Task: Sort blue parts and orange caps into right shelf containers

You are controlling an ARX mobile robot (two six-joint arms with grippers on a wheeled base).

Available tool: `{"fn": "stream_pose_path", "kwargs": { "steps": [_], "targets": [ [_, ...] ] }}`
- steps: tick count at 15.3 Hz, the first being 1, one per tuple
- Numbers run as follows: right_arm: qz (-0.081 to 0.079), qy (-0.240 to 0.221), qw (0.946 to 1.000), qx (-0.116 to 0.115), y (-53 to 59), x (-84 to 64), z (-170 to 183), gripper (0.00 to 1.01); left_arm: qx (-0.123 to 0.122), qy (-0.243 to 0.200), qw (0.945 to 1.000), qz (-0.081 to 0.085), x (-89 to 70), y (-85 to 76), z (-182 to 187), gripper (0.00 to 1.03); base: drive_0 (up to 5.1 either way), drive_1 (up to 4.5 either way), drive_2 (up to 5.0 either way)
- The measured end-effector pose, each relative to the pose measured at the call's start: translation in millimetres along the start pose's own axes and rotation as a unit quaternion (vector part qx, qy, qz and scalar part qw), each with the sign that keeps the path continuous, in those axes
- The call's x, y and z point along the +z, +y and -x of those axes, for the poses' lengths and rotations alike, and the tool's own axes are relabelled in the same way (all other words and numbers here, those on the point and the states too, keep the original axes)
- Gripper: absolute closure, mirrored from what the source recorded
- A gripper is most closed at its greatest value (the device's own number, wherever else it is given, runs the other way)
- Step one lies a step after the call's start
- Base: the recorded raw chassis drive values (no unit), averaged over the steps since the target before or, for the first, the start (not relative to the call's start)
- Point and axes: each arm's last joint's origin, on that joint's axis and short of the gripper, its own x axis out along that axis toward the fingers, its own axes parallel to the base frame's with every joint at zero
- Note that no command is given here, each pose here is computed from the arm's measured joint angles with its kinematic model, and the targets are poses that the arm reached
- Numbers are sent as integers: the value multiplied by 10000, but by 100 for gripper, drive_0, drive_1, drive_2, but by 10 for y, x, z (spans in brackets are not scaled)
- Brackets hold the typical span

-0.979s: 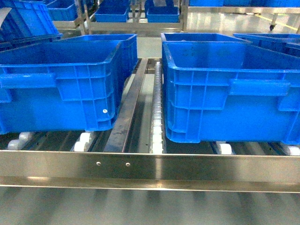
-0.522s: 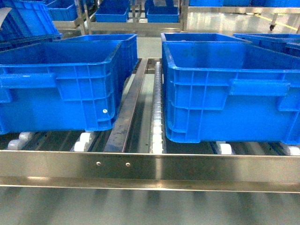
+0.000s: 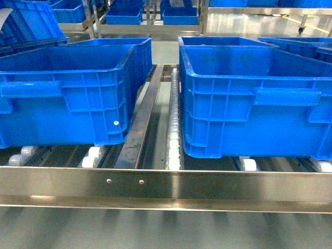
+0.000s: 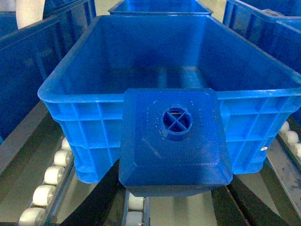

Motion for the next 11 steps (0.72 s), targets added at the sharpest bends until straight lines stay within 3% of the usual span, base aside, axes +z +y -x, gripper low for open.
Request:
{"fn": "stream_pose_path", "kwargs": {
  "steps": [11],
  "targets": [
    [0,0,10000,0,0,0,0,58,0,0,10000,0,0,0,0,59,0,0,0]
  ]
}}
